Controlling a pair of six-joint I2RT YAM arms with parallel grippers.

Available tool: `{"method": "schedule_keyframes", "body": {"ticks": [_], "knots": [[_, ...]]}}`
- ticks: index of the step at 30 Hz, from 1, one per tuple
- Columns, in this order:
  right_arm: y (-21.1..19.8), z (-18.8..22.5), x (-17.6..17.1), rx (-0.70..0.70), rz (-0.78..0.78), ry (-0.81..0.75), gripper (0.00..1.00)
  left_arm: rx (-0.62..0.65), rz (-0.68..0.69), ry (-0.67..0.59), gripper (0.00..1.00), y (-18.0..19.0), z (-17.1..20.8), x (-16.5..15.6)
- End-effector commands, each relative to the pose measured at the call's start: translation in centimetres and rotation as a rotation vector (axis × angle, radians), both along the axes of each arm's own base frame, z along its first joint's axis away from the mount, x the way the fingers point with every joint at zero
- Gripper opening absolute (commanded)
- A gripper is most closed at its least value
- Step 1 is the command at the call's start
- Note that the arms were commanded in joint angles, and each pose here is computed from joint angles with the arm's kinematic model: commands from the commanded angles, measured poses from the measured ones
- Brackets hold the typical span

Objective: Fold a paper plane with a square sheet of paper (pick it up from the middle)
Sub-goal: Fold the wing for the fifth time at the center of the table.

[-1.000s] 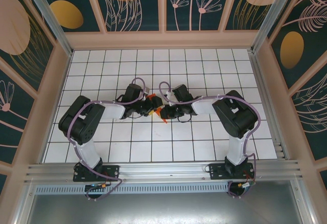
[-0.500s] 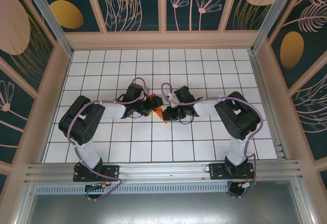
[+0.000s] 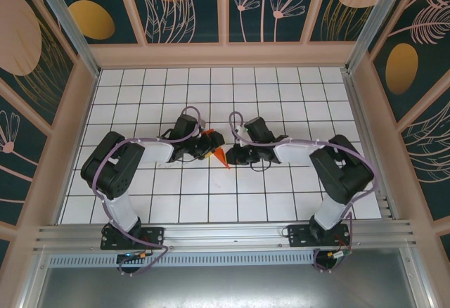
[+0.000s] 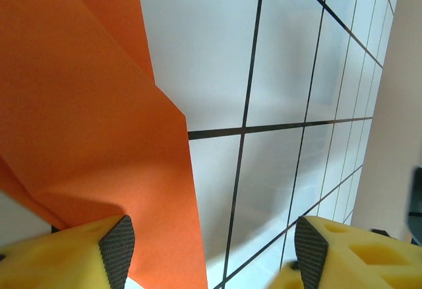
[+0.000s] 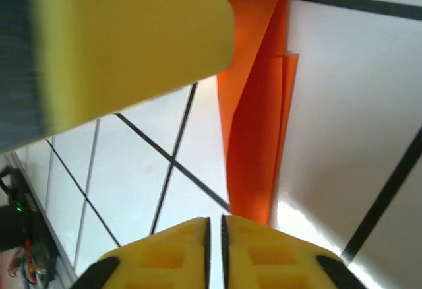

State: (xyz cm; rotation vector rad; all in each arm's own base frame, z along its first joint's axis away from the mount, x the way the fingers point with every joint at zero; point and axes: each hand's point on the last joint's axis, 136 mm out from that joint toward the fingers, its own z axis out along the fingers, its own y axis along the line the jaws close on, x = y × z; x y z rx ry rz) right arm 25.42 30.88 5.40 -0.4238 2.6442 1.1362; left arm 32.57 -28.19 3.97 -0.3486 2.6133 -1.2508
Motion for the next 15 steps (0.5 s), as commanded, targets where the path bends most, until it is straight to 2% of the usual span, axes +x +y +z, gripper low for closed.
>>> {"method": "schedule_keyframes", "body": {"ticks": [1,5,15], "knots": [[-0.5,0.5,-0.5,-0.016,-0.067,0.024,0.09,0.118,0.075,0.058,0.68,2.2,-2.9,0.1],[1.1,0.9,-0.6,0.007,-0.093,0.037,0.0,0.119,0.086,0.061,0.67,2.3,-3.0,0.2],[3.4,-1.0,1.4,-0.014,-0.138,0.066,0.0,0.105,0.092,0.071,0.67,2.2,-3.0,0.1]]}}
